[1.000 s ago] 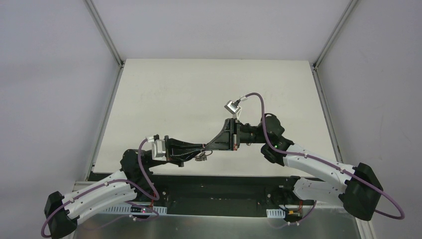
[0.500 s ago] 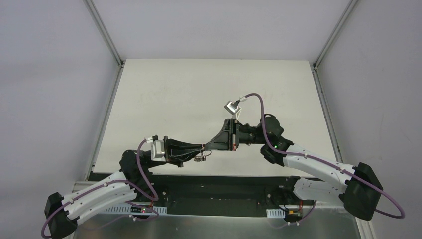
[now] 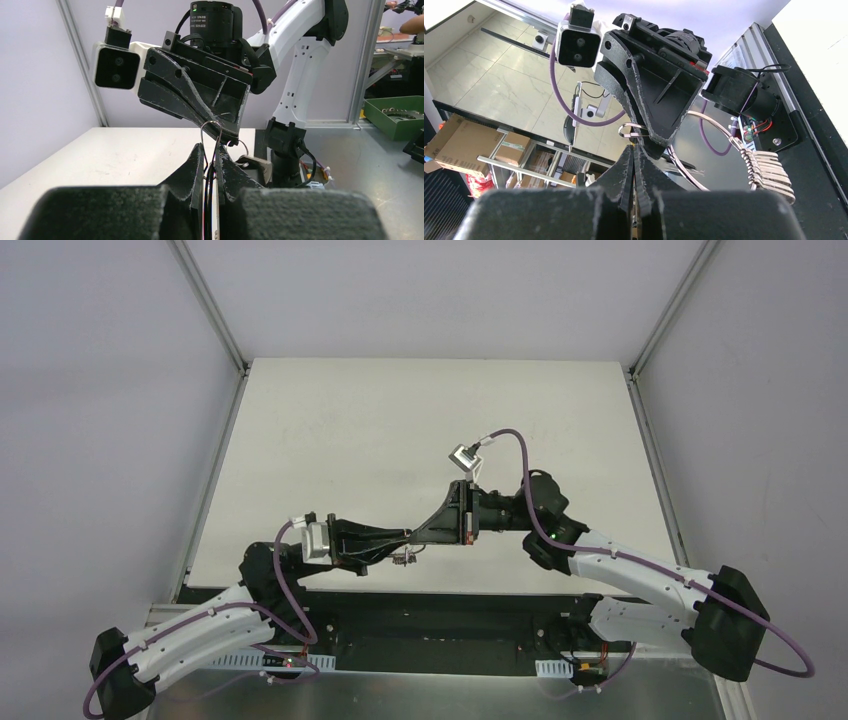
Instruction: Put the keys on the keyring
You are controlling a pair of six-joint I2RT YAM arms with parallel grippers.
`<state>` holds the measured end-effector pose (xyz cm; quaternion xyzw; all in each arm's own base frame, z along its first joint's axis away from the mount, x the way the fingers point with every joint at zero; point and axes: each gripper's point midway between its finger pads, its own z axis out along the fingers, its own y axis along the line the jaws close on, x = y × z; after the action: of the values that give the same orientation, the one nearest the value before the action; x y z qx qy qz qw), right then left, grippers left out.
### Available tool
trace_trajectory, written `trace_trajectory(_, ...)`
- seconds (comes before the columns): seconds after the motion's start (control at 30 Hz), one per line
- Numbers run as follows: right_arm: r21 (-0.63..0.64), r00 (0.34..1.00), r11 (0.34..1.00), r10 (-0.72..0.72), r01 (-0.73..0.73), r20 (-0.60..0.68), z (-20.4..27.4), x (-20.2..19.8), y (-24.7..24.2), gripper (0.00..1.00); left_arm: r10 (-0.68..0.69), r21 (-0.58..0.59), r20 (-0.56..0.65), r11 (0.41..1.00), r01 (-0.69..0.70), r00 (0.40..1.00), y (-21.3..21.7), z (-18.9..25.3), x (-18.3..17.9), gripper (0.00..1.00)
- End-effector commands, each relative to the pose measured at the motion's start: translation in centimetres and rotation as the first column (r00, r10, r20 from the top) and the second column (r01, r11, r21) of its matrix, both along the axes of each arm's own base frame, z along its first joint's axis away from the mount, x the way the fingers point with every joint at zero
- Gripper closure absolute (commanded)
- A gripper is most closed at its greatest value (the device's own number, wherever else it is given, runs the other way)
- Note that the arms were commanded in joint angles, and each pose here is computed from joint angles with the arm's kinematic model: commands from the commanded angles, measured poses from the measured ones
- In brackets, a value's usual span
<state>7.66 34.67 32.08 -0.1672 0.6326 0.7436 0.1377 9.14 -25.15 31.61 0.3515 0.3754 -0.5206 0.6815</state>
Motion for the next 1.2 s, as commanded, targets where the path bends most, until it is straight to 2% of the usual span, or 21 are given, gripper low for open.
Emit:
trace_trajectory(0.0,0.029,0.999,0.999,-0.020,0.018,0.042,0.9,0.0,-0.1,1.00,0.041,-0.077,0.061,0.996,-0.036,0.997,1.1,1.9,0.0,1.00)
trace_trajectory(0.33,0.012,0.995,0.998,-0.065,0.065,0.077,0.9,0.4,-0.4,1.00,0.067,-0.060,0.044,0.996,-0.064,0.997,1.1,1.5,0.6,1.00)
trace_trajectory(0.5,-0.017,0.991,0.995,-0.094,0.096,0.100,0.7,0.4,-1.3,1.00,0.219,-0.033,-0.031,0.975,-0.220,0.975,2.0,0.4,3.4,1.00)
trace_trajectory(0.67,-0.050,0.985,0.988,-0.141,0.146,0.096,-0.6,0.9,-2.3,1.00,0.377,-0.017,-0.109,0.924,-0.381,0.920,3.5,-0.5,6.3,1.00)
trace_trajectory(0.8,-0.119,0.973,0.969,-0.204,0.217,0.107,-2.7,2.2,-3.1,1.00,0.435,0.006,-0.137,0.899,-0.438,0.890,4.0,-1.2,7.4,1.00)
trace_trajectory(1.03,-0.354,0.923,0.852,-0.348,0.385,0.166,-8.9,6.0,-5.1,1.00,0.434,0.010,-0.138,0.900,-0.437,0.890,4.0,-1.3,7.4,1.00)
trace_trajectory(1.17,-0.500,0.887,0.734,-0.402,0.460,0.227,-13.1,8.1,-6.5,1.00,0.435,0.016,-0.139,0.899,-0.438,0.889,3.9,-1.5,7.5,1.00)
